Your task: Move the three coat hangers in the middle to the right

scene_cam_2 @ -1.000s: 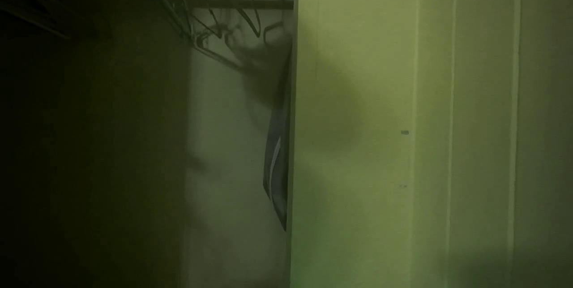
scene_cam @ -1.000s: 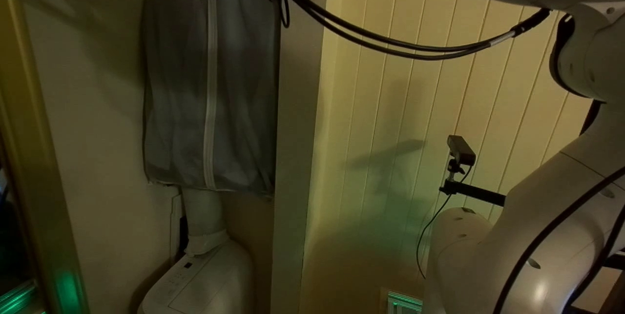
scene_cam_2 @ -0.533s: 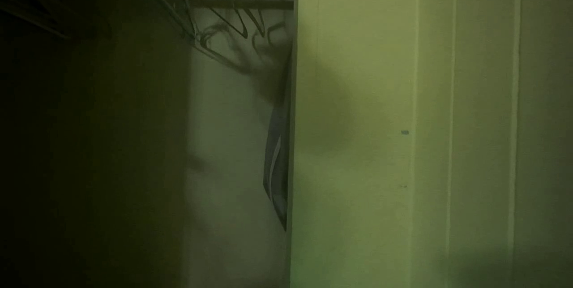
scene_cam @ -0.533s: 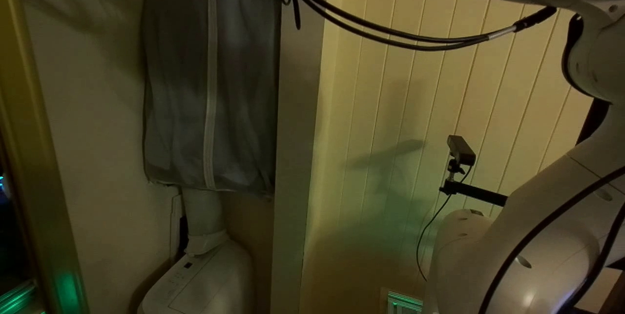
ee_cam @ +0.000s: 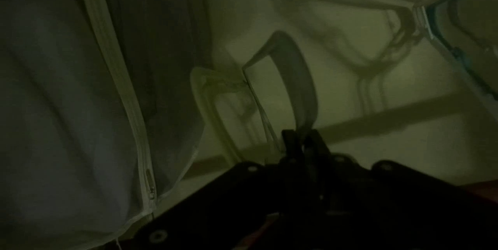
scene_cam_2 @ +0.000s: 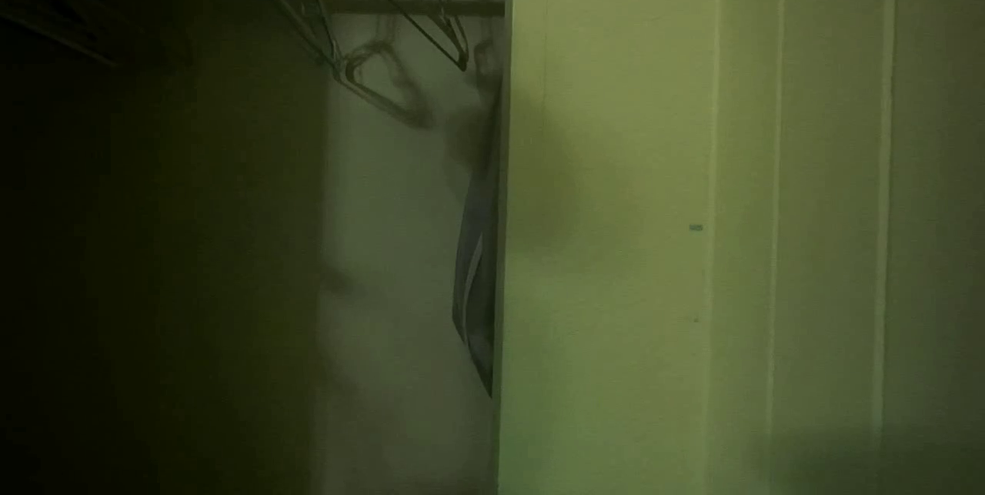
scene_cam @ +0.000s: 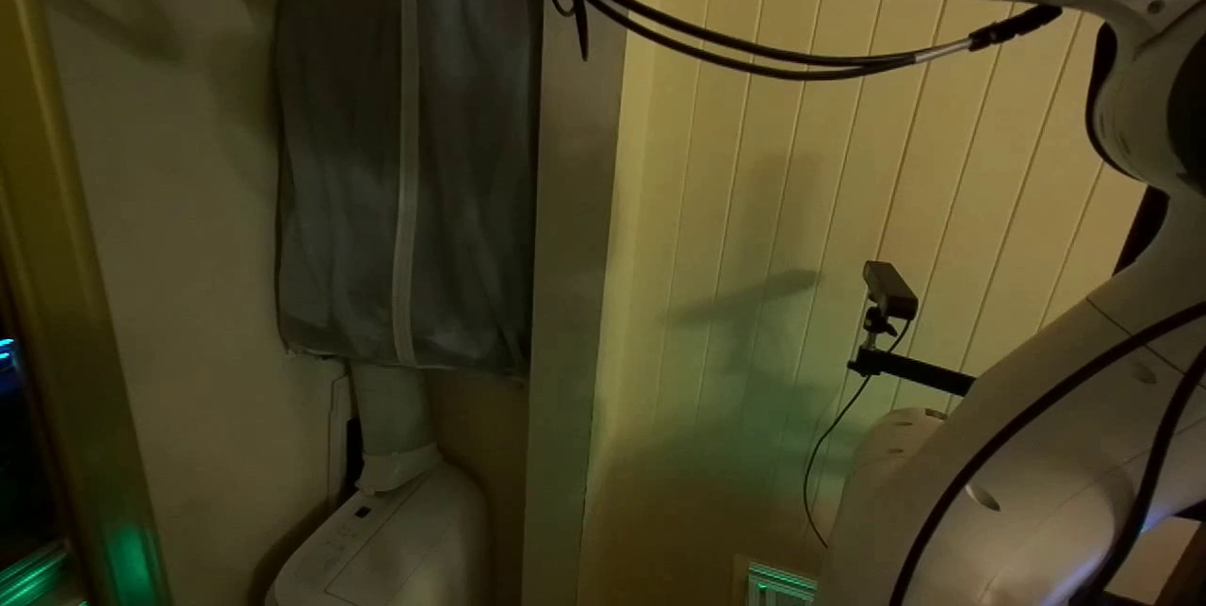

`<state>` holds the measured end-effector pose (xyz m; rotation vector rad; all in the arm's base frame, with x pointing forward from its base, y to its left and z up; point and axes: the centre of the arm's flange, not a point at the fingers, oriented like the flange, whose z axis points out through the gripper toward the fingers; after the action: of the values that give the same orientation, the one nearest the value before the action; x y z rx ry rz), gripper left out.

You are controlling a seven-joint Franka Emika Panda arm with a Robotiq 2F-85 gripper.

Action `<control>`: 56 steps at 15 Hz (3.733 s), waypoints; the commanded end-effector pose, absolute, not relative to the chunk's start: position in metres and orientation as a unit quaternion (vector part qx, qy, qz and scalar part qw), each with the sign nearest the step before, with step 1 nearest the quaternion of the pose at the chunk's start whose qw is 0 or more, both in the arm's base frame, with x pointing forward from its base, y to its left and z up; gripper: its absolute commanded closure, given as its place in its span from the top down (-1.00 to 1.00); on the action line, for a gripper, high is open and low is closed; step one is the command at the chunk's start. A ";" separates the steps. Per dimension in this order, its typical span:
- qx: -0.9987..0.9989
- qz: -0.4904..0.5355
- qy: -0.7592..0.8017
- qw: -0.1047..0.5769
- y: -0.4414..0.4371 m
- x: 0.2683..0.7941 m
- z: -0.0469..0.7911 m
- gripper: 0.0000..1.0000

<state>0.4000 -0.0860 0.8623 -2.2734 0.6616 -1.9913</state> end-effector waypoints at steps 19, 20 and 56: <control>-0.735 -0.671 0.082 0.055 0.006 0.349 0.893 0.37; -0.737 -0.669 0.079 0.052 0.006 0.353 0.887 0.28; -0.732 -0.641 0.229 -0.006 -0.091 0.409 0.858 -0.93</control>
<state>0.3990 -0.0833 0.8455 -2.3537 0.6102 -1.9937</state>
